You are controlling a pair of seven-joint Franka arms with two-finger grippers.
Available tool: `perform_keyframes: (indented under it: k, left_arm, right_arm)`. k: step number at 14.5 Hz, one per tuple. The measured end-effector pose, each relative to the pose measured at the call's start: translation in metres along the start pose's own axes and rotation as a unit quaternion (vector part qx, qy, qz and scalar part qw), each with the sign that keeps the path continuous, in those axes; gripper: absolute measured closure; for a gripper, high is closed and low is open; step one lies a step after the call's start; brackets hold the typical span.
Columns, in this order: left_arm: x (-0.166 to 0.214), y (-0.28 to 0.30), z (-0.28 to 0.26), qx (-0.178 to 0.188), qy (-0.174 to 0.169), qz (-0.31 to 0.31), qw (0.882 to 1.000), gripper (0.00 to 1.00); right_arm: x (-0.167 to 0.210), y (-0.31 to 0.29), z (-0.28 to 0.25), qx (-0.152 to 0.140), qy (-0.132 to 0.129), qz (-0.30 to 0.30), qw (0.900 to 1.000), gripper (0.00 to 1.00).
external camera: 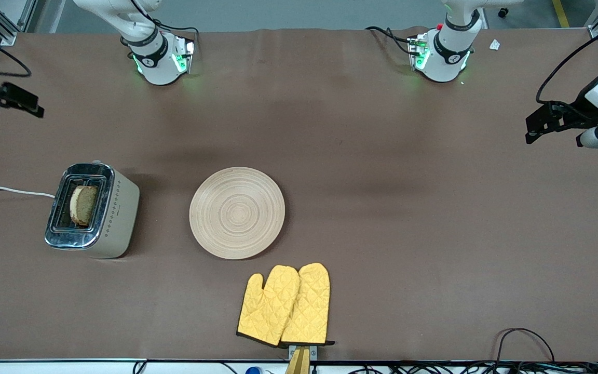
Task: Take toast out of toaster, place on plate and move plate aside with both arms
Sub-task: 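Move the right gripper over the toaster and lower onto the bread slice, then grasp the bread slice in the toaster slot with the right gripper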
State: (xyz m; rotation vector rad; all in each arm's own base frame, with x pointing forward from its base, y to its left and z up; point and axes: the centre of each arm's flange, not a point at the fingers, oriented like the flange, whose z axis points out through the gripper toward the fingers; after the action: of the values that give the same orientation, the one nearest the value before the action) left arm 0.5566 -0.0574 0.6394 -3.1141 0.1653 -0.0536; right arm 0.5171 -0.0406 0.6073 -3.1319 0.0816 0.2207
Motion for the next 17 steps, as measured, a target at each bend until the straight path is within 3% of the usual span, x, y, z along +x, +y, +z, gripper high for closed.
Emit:
perform_keyframes:
  k: [7, 17]
  left_arm:
    - [0.0, -0.001, 0.001, 0.0, -0.001, -0.001, 1.0, 0.0]
    - [0.001, -0.003, 0.001, 0.0, -0.001, -0.003, 1.0, 0.0]
  right_arm:
    - [0.048, 0.005, 0.106, -0.001, 0.033, 0.004, 0.999, 0.0]
    - [0.107, 0.027, 0.217, -0.003, 0.018, 0.021, 1.0, 0.04]
